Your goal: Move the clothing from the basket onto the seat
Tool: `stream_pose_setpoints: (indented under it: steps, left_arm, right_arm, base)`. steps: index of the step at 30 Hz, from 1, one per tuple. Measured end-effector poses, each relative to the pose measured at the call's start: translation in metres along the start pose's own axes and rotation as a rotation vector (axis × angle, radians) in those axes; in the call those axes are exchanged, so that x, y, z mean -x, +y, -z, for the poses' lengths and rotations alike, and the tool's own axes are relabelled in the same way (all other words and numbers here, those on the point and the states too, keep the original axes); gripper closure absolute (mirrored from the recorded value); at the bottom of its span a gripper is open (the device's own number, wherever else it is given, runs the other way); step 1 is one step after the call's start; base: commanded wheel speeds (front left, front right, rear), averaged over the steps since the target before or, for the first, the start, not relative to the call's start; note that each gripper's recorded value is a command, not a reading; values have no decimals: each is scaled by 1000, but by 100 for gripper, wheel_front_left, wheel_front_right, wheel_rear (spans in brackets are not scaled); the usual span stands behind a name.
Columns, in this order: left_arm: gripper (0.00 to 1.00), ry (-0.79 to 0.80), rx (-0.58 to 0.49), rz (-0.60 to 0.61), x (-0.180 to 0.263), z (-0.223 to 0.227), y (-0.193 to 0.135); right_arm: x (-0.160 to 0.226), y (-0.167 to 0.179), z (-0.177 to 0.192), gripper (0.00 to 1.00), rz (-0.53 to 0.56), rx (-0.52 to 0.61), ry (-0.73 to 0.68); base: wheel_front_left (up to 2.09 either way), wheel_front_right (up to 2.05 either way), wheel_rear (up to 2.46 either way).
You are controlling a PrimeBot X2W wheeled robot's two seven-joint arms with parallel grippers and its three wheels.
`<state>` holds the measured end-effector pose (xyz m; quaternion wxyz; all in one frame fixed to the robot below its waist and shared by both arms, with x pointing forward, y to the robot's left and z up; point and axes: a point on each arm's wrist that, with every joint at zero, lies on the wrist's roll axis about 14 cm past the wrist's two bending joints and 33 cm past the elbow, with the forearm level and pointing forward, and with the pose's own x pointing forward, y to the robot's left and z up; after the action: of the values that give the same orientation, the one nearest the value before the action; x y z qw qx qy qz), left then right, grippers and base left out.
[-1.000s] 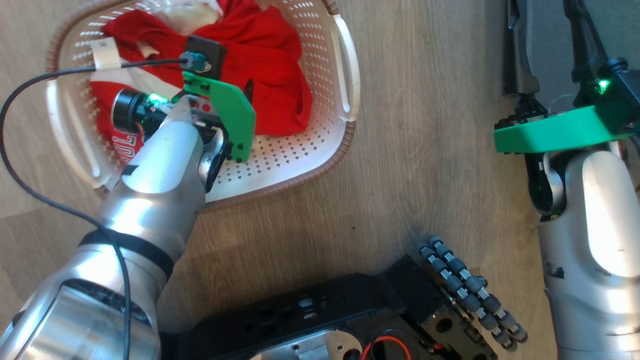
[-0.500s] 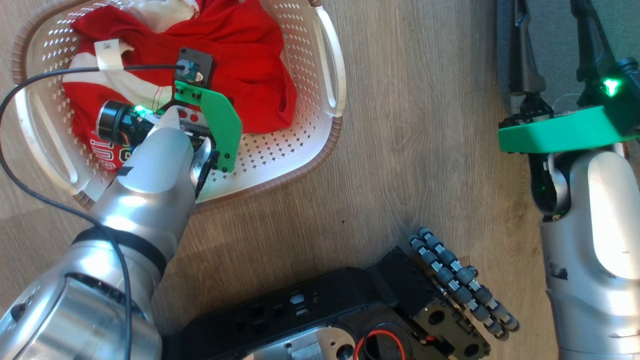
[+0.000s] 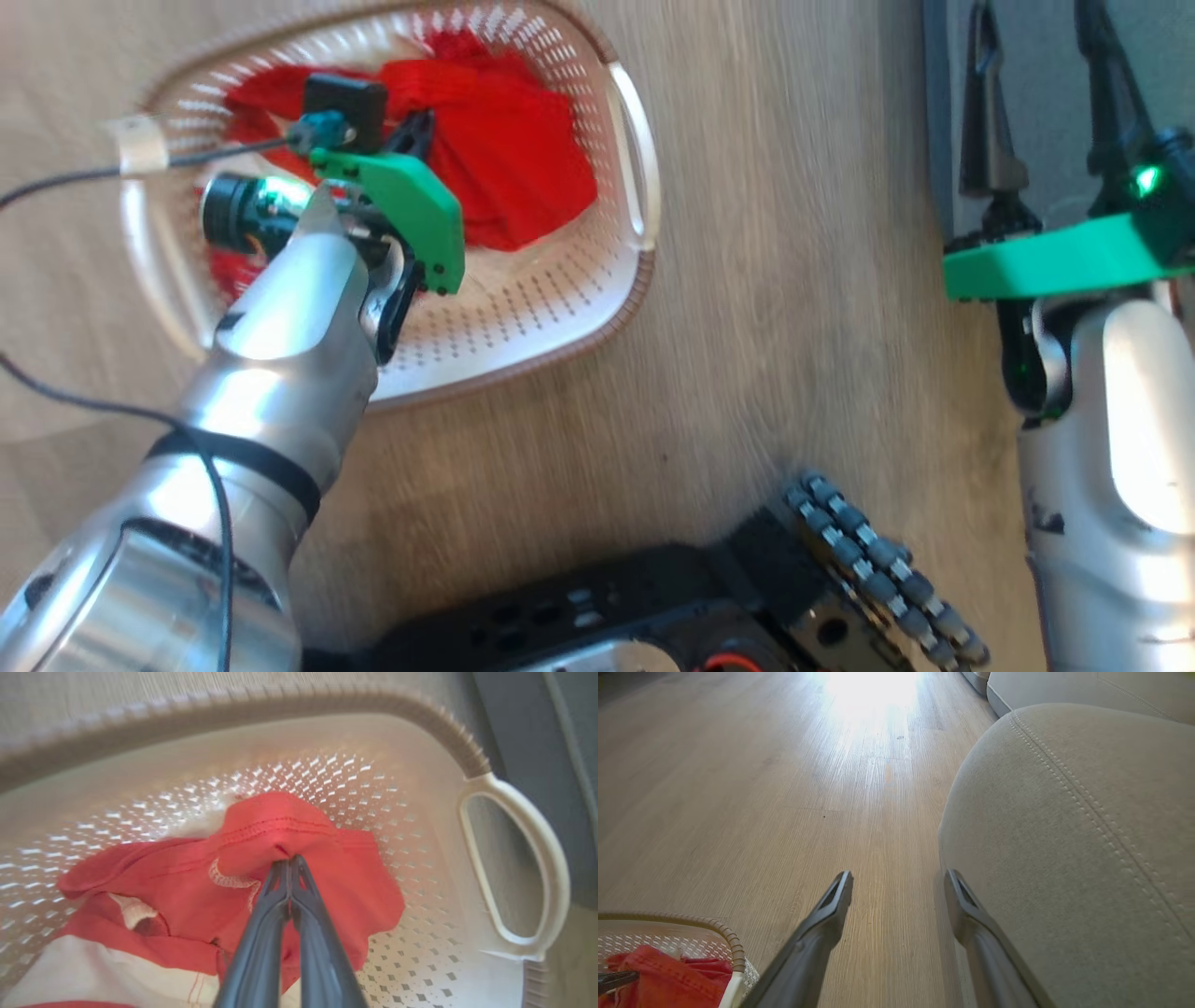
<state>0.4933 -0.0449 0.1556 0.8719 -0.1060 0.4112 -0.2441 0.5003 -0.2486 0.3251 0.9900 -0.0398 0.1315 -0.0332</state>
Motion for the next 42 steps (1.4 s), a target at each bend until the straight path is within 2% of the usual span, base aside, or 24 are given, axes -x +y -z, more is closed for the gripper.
stream_pose_setpoints:
  steps: [4, 8, 11, 17, 23, 28, 34, 42]
  left_arm:
    - [100, -77, 43, -43, 30, -28, 6]
    - [100, -245, 61, -82, 69, -82, 16]
    - [100, -350, 65, -132, 108, -106, 24]
    - [100, -472, 70, -205, 176, -116, 29]
    - [100, -648, 25, -274, 251, -144, 28]
    - [100, -735, -18, -340, 305, -148, 37]
    - [100, -803, -33, -371, 346, -144, 33]
    - [100, -863, -65, -386, 377, -145, 27]
  right_arm:
    - [13, 3, -18, 0, -8, -12, -24]
    - [27, 7, -41, 0, -25, -19, -63]
    - [39, 11, -58, 0, -38, -25, -95]
    - [66, 14, -80, 0, -52, -37, -134]
    - [99, 18, -97, 0, -70, -47, -168]
    - [120, 23, -112, 0, -89, -35, -210]
    - [142, 25, -117, 0, -110, -23, -230]
    - [156, 32, -125, 0, -141, -4, -259]
  base:
    - [0, 0, 0]
    - [0, 0, 0]
    - [0, 0, 0]
    - [0, 0, 0]
    - [0, 0, 0]
    - [0, 0, 0]
    - [0, 0, 0]
    - [0, 0, 0]
